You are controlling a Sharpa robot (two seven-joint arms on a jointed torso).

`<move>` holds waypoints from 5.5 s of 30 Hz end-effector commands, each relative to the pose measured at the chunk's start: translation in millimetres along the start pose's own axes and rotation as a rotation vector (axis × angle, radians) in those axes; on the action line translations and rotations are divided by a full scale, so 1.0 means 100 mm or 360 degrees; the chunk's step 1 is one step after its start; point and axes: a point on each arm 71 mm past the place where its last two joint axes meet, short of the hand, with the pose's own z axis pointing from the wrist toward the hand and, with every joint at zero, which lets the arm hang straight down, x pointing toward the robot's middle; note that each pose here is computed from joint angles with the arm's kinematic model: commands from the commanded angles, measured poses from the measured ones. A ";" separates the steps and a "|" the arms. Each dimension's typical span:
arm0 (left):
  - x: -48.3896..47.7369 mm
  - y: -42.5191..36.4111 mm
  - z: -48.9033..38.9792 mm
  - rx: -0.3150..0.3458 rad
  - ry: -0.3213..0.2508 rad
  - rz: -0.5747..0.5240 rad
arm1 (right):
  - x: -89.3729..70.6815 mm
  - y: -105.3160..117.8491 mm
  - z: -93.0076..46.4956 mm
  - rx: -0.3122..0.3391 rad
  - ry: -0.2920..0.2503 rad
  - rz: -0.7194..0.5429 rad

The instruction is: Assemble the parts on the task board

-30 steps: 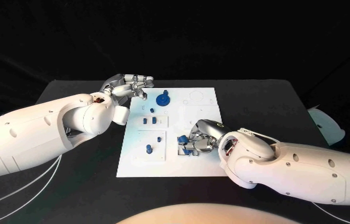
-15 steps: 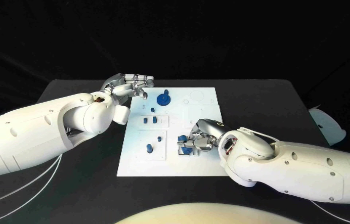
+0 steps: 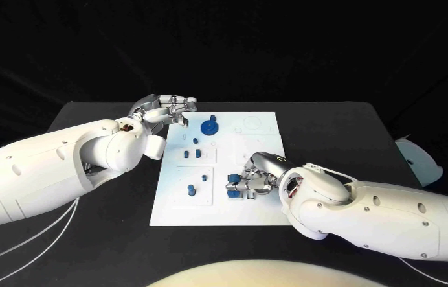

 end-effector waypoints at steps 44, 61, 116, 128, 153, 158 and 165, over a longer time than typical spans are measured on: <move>0.005 -0.006 -0.004 0.0001 0.0019 -0.0009 | -0.08 -0.03 -0.13 -0.0083 -0.0103 -0.0017; 0.009 -0.007 -0.007 -0.0001 0.0020 -0.0009 | -0.06 0.02 -0.07 -0.0132 -0.0110 -0.0042; -0.012 0.020 -0.003 -0.0016 0.0013 -0.0005 | -0.33 -0.95 -0.51 0.0237 -0.0160 -0.0087; -0.013 0.022 -0.004 -0.0019 0.0015 -0.0006 | -0.23 -0.93 -0.47 0.0242 -0.0097 -0.0172; -0.028 0.022 -0.014 -0.0024 0.0012 -0.0005 | -0.02 -0.85 -0.36 0.0187 0.0042 -0.0418; -0.029 0.023 -0.017 -0.0026 0.0013 -0.0005 | 0.01 -0.83 -0.34 0.0172 0.0065 -0.0492; -0.030 0.023 -0.019 -0.0027 0.0014 -0.0005 | 0.04 -0.80 -0.32 0.0156 0.0087 -0.0544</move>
